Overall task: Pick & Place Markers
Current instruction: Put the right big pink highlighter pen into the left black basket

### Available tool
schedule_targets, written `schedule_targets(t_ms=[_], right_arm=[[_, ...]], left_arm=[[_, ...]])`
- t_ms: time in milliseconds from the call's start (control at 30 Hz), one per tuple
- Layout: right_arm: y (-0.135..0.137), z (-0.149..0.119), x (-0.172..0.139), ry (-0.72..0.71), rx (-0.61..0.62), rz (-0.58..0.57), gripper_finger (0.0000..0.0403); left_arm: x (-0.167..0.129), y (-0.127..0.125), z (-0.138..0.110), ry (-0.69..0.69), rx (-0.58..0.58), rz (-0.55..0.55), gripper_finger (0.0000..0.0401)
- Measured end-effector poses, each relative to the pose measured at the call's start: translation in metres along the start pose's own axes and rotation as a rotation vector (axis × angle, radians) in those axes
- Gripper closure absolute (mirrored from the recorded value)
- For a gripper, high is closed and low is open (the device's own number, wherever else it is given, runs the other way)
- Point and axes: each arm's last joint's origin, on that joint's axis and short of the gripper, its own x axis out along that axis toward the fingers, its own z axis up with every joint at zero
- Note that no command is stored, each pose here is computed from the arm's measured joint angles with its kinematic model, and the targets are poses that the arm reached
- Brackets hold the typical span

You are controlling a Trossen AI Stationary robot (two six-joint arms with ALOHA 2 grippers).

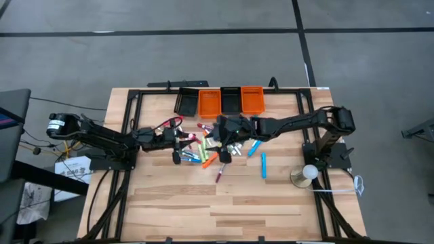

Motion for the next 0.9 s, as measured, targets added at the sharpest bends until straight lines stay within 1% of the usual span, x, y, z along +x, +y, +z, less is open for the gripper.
schedule_targets(t_ms=[133, 233, 433, 533, 600, 667, 733, 900], right_arm=[[-0.005, -0.002, -0.015, 0.082, 0.023, -0.005, 0.0186], [-0.007, -0.006, -0.021, 0.138, 0.034, -0.004, 0.0194], [-0.019, -0.014, -0.025, 0.207, 0.046, -0.024, 0.0205], [-0.029, -0.017, -0.026, 0.215, 0.057, -0.046, 0.0207], [-0.037, -0.019, -0.027, 0.222, 0.068, -0.064, 0.0207], [-0.046, -0.020, -0.029, 0.217, 0.066, -0.085, 0.0205], [-0.054, -0.022, -0.031, 0.221, 0.065, -0.104, 0.0204], [-0.075, -0.026, -0.037, 0.216, 0.050, -0.150, 0.0207]], left_arm=[[0.001, 0.011, -0.008, 0.081, 0.014, 0.111, 0.0333], [0.002, 0.025, -0.011, 0.110, 0.012, 0.192, 0.0333], [0.000, 0.062, -0.015, 0.126, -0.027, 0.375, 0.0333], [0.001, 0.085, -0.016, 0.170, -0.085, 0.459, 0.0333], [0.006, 0.100, -0.012, 0.236, -0.134, 0.467, 0.0333], [0.012, 0.114, -0.005, 0.316, -0.160, 0.476, 0.0333], [0.018, 0.126, 0.004, 0.381, -0.168, 0.500, 0.0333], [0.035, 0.157, 0.032, 0.468, -0.174, 0.564, 0.0333]])
